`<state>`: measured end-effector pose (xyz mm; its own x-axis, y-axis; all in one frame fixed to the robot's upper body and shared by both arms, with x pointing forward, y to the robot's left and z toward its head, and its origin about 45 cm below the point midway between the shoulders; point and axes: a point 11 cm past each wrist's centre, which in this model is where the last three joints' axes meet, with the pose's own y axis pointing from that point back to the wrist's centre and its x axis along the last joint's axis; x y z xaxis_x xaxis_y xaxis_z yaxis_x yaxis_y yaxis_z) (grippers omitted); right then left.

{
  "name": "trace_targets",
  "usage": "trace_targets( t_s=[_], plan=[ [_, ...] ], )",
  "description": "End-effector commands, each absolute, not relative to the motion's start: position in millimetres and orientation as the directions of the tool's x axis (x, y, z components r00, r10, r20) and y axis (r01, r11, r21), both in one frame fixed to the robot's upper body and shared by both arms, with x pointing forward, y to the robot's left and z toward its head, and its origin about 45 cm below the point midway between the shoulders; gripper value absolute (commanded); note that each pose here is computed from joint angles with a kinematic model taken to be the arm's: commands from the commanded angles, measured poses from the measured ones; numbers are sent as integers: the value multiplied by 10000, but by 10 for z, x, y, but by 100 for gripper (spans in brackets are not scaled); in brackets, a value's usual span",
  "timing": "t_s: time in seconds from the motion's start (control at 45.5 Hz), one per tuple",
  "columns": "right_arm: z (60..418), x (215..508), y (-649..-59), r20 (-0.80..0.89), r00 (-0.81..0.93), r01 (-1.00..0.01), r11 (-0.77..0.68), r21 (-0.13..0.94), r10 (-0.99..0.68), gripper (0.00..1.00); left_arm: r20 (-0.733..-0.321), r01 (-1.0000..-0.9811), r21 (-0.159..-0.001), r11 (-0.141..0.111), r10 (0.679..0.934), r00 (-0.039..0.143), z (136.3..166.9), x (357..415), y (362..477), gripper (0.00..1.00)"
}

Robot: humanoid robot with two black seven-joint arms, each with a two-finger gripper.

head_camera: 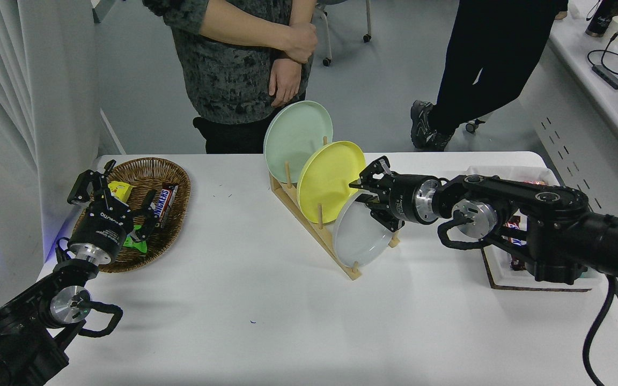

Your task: Place the plate on the table

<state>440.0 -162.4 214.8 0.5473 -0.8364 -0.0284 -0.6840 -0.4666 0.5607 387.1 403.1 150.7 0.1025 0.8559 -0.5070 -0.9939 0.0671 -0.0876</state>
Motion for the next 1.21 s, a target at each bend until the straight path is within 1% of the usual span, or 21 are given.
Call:
trace_targets(
  t_s=[0.0, 0.11, 0.176, 0.242, 0.286, 0.33, 0.396, 0.527, 0.593, 0.615, 0.637, 0.901, 0.967, 1.011, 1.077, 1.099, 1.187],
  plan=[
    [2180, 4399, -1667, -401, 5383, -6836, -4640, 5633, -8418, 20, -5065, -9939, -885, 664, 8562, 1023, 1509, 3870, 4035, 98],
    [2171, 4392, -1665, -408, 5393, -6823, -4649, 5642, -8411, 19, -5076, -9939, -871, 678, 8554, 1028, 1505, 3871, 4027, 98],
    [2164, 4389, -1667, -416, 5389, -6817, -4646, 5652, -8413, 19, -5065, -9939, -885, 664, 8562, 1023, 1509, 3870, 4035, 98],
    [2171, 4395, -1670, -401, 5382, -6832, -4637, 5642, -8419, 18, -5076, -9939, -871, 678, 8554, 1028, 1505, 3871, 4027, 98],
    [2171, 4392, -1665, -408, 5393, -6823, -4649, 5642, -8411, 18, -5065, -9939, -872, 672, 8562, 1023, 1508, 3870, 4034, 98],
    [2179, 4381, -1650, -429, 5441, -6795, -4701, 5633, -8379, 12, -5065, -9939, -872, 672, 8562, 1023, 1508, 3870, 4034, 98],
    [2182, 4379, -1645, -444, 5450, -6784, -4715, 5634, -8373, 9, -5065, -9939, -872, 672, 8562, 1023, 1508, 3870, 4034, 98],
    [2185, 4382, -1652, -437, 5439, -6800, -4707, 5622, -8380, 9, -5065, -9939, -872, 672, 8562, 1023, 1508, 3870, 4034, 98],
    [2186, 4365, -1634, -487, 5488, -6755, -4770, 5623, -8345, 4, -5065, -9939, -872, 672, 8562, 1023, 1508, 3870, 4034, 98],
    [2193, 4352, -1661, -536, 5464, -6743, -4770, 5637, -8358, 1, -5076, -9939, -871, 678, 8554, 1028, 1505, 3871, 4027, 98],
    [2202, 4350, -1677, -592, 5423, -6752, -4767, 5629, -8381, 1, -5065, -9939, -885, 664, 8562, 1023, 1509, 3870, 4035, 98],
    [2306, 4340, -1748, -618, 5415, -6795, -4798, 5550, -8384, 0, -5076, -9939, -871, 678, 8554, 1028, 1505, 3871, 4027, 98],
    [2375, 4338, -1783, -623, 5416, -6840, -4825, 5472, -8383, 0, -5065, -9939, -885, 664, 8562, 1023, 1509, 3870, 4035, 98],
    [2445, 4327, -1809, -722, 5402, -6850, -4880, 5410, -8384, 0, -5076, -9939, -871, 678, 8554, 1028, 1505, 3871, 4027, 98],
    [2544, 4329, -1865, -713, 5370, -6918, -4871, 5330, -8406, 0, -5076, -9939, -871, 678, 8554, 1028, 1505, 3871, 4027, 98],
    [2572, 4331, -1872, -677, 5387, -6936, -4877, 5302, -8398, 0, -5065, -9939, -885, 664, 8562, 1023, 1509, 3870, 4035, 98],
    [2682, 4342, -1956, -550, 5348, -7053, -4813, 5205, -8432, 0, -5076, -9938, -884, 670, 8554, 1028, 1506, 3871, 4028, 98]
  ],
)
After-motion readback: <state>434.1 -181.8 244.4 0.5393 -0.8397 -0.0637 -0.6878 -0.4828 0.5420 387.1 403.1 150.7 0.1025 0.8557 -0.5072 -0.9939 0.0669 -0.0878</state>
